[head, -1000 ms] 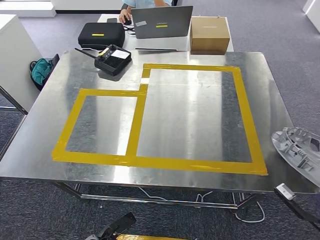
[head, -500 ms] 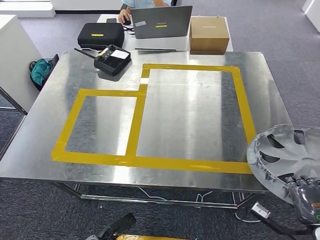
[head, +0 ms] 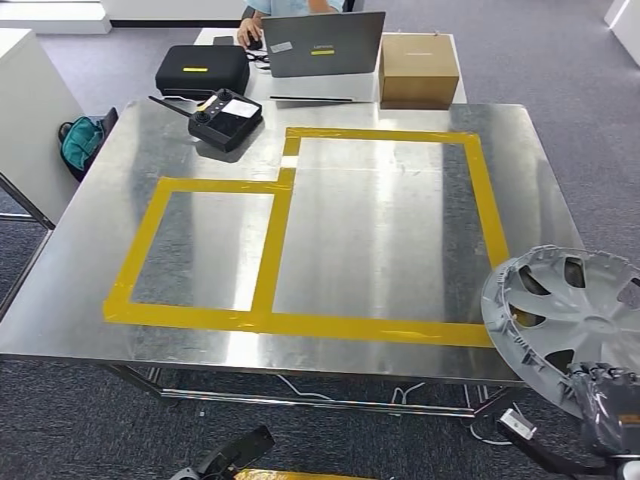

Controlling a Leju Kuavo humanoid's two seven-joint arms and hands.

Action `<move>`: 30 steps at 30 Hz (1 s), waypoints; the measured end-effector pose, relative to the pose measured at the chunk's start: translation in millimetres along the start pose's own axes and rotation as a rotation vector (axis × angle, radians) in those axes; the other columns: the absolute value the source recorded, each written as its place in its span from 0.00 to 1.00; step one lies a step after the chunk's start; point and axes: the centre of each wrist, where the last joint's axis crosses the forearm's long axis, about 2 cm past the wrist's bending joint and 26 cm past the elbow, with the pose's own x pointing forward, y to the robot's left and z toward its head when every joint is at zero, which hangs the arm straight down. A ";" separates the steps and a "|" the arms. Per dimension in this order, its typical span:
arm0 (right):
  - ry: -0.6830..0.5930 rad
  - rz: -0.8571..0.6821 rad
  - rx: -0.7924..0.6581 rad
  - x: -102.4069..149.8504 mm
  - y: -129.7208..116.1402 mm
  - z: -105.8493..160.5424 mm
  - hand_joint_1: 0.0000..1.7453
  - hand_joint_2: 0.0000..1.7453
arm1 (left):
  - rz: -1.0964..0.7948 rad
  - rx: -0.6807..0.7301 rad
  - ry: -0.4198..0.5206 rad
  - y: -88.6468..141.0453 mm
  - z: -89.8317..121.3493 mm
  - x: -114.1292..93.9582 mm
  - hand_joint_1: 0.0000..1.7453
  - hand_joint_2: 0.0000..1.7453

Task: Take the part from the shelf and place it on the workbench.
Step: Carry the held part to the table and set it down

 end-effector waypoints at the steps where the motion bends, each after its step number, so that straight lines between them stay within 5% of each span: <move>1: -0.006 -0.005 0.000 2.5 1.1 -0.9 1.00 1.00 | -0.006 -0.001 0.000 0.2 -0.2 0.8 0.00 1.00; 30: -0.180 -0.150 -0.024 58.6 6.1 -6.4 1.00 1.00 | -0.070 -0.007 -0.016 3.8 -3.3 11.7 0.00 1.00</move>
